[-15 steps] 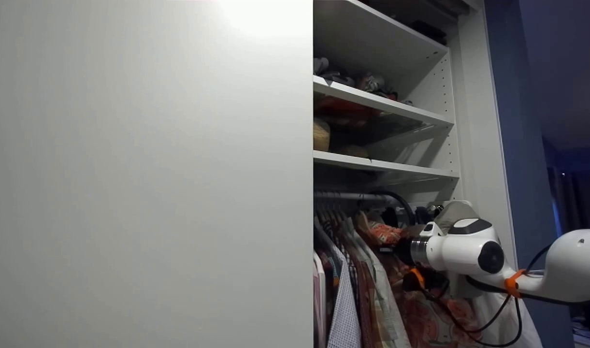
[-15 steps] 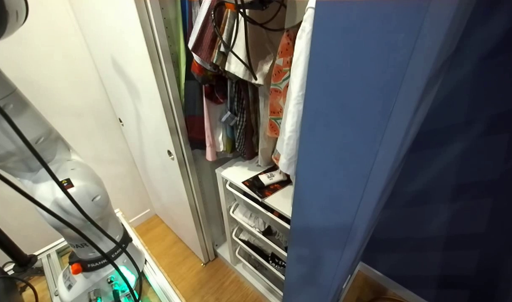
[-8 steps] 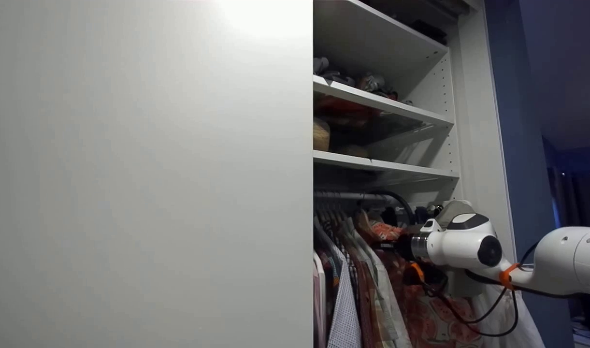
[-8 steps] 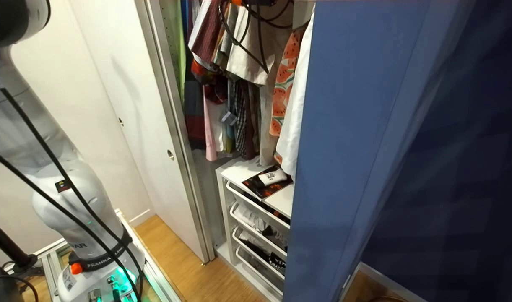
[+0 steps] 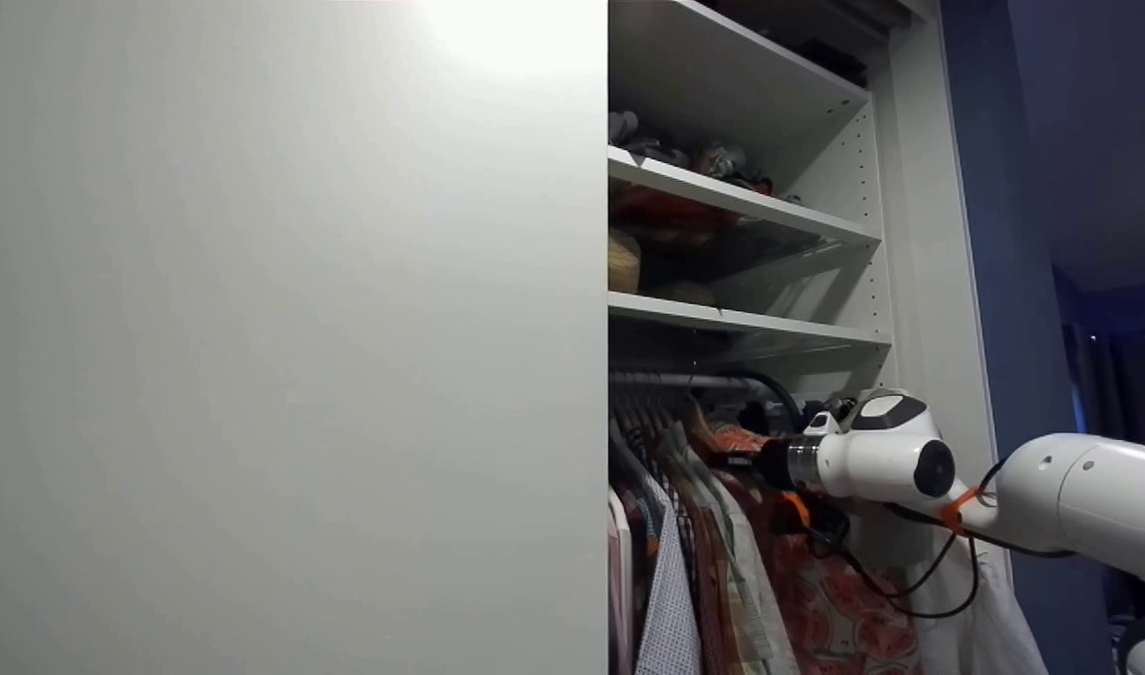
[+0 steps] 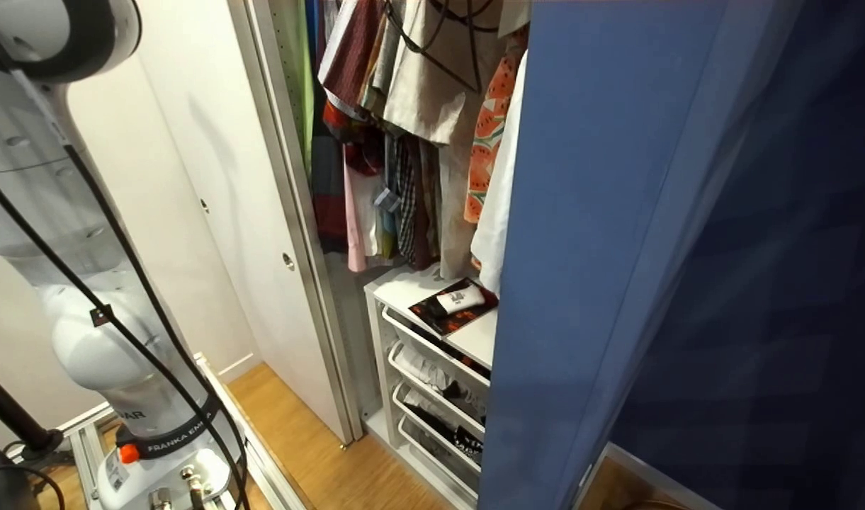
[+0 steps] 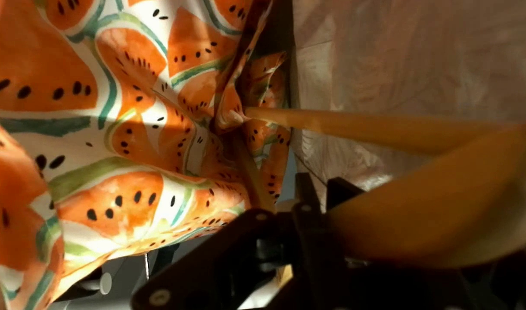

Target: Put the hanger on the top rod

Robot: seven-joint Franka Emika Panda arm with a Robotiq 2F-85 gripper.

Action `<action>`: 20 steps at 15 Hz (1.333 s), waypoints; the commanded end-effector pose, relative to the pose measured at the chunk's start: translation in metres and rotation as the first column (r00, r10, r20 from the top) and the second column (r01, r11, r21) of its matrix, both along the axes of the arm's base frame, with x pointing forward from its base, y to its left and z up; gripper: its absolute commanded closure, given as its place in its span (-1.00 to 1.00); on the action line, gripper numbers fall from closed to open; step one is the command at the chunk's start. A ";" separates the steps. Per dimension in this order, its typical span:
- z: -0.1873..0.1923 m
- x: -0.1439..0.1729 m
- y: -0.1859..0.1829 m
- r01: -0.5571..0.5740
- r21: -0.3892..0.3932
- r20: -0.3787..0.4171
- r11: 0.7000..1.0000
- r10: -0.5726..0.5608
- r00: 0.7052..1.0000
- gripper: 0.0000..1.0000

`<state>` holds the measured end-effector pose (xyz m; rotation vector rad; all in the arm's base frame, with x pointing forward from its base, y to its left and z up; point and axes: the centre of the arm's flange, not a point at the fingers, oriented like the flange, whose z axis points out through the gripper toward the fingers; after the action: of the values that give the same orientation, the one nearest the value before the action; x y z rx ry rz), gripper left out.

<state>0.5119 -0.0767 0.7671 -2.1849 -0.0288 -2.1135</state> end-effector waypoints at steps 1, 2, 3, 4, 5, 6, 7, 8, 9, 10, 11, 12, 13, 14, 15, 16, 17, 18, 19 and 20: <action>0.056 0.029 -0.003 0.000 0.038 -0.005 0.999 0.000 1.000 0.92; 0.057 0.031 -0.005 0.000 0.059 -0.013 0.998 0.001 1.000 0.92; 0.057 0.032 -0.008 0.005 0.076 -0.020 0.997 -0.003 1.000 0.92; 0.057 0.033 -0.009 0.006 0.089 -0.035 0.996 -0.003 0.999 0.92; 0.055 0.032 -0.010 0.007 0.100 -0.056 0.995 -0.001 0.998 0.92; 0.052 0.032 -0.011 0.010 0.105 -0.065 0.994 -0.003 0.998 0.17; 0.051 0.031 -0.012 0.014 0.109 -0.080 0.994 -0.005 0.997 0.87; 0.052 0.031 -0.012 0.019 0.112 -0.089 0.994 -0.009 0.996 0.53; 0.052 0.029 -0.014 0.019 0.122 -0.096 0.992 -0.008 0.995 0.02; 0.052 0.025 -0.013 0.020 0.129 -0.096 0.991 -0.008 0.995 0.02; 0.054 0.020 -0.013 0.018 0.133 -0.090 0.991 -0.006 0.996 -0.06; 0.055 0.015 -0.013 0.013 0.137 -0.083 0.990 -0.001 0.997 -0.20; 0.057 0.007 -0.011 0.005 0.140 -0.068 0.990 0.004 0.998 -0.33; 0.055 -0.005 -0.010 -0.009 0.150 -0.049 0.989 0.017 0.999 -0.49; 0.052 -0.016 -0.007 -0.027 0.158 -0.035 0.987 0.033 0.999 -0.61; 0.047 -0.026 -0.004 -0.043 0.171 -0.026 0.984 0.048 0.998 -0.74; 0.043 -0.033 0.000 -0.054 0.184 -0.022 0.981 0.059 0.998 -0.90; 0.037 -0.042 0.004 -0.049 0.197 -0.012 0.979 0.053 0.999 -0.97; 0.030 -0.051 0.007 -0.034 0.202 -0.011 0.979 0.037 0.999 -1.00; 0.024 -0.056 0.009 -0.006 0.214 -0.013 0.977 0.009 1.000 -1.00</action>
<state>0.4905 -0.0771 0.8200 -2.0911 0.1042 -1.9936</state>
